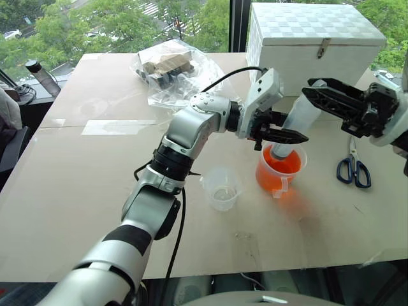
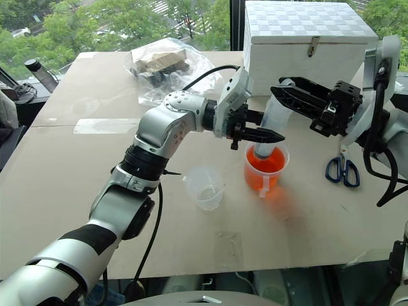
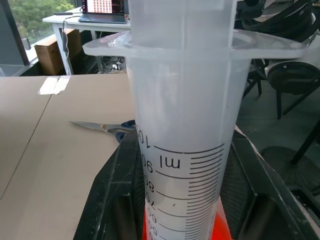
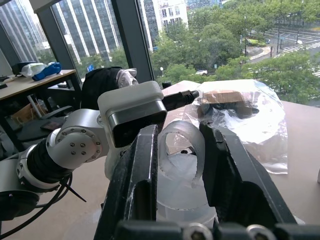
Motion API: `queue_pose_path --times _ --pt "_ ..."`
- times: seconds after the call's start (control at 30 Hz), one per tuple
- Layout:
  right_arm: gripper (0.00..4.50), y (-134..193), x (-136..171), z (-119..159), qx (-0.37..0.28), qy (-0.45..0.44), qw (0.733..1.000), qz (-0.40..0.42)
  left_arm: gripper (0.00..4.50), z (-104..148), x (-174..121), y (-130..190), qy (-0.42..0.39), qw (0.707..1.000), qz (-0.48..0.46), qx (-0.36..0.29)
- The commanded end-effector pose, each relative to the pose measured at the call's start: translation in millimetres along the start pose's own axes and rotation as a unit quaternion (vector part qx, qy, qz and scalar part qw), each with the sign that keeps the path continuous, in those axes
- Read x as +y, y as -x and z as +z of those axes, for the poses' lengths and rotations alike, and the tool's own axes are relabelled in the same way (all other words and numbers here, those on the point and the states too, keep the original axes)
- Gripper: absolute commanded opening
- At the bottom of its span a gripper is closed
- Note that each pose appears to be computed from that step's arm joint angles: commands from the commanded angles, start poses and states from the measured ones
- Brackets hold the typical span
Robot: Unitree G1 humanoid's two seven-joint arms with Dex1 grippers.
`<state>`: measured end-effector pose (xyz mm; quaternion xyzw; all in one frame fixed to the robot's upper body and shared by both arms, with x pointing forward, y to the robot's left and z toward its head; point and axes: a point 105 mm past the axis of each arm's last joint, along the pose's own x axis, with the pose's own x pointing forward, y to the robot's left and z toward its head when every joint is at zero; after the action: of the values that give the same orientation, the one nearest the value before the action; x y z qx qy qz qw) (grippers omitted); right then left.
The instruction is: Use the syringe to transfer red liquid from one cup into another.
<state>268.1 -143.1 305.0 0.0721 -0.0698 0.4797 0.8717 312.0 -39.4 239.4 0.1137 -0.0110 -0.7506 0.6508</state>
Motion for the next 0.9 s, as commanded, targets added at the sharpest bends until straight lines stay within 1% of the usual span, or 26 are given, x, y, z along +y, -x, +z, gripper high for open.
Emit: queue_pose_path --times 0.03,0.4,0.8,0.83,0.87,0.9 --pt "0.96 9 -3 38 -0.069 0.036 0.997 -0.019 1.35 -8 -9 -4 -0.007 0.999 -0.028 0.015" --pt "0.96 11 -5 43 -0.082 0.031 0.996 -0.024 1.35 -9 -9 -6 0.0 0.999 -0.031 0.014" --pt "0.96 11 -3 39 -0.074 0.029 0.997 -0.018 1.35 -8 -8 -7 -0.007 1.0 -0.028 0.008" --pt "1.61 11 -2 38 -0.073 0.026 0.997 -0.013 1.35 -7 -8 -7 -0.007 1.0 -0.027 0.007" --pt "1.79 11 0 37 -0.07 0.017 0.997 -0.002 1.35 -7 -8 -7 -0.008 1.0 -0.026 0.006" --pt "2.12 12 7 36 -0.066 0.009 0.998 0.02 1.35 -6 -8 -6 -0.009 1.0 -0.026 0.005"
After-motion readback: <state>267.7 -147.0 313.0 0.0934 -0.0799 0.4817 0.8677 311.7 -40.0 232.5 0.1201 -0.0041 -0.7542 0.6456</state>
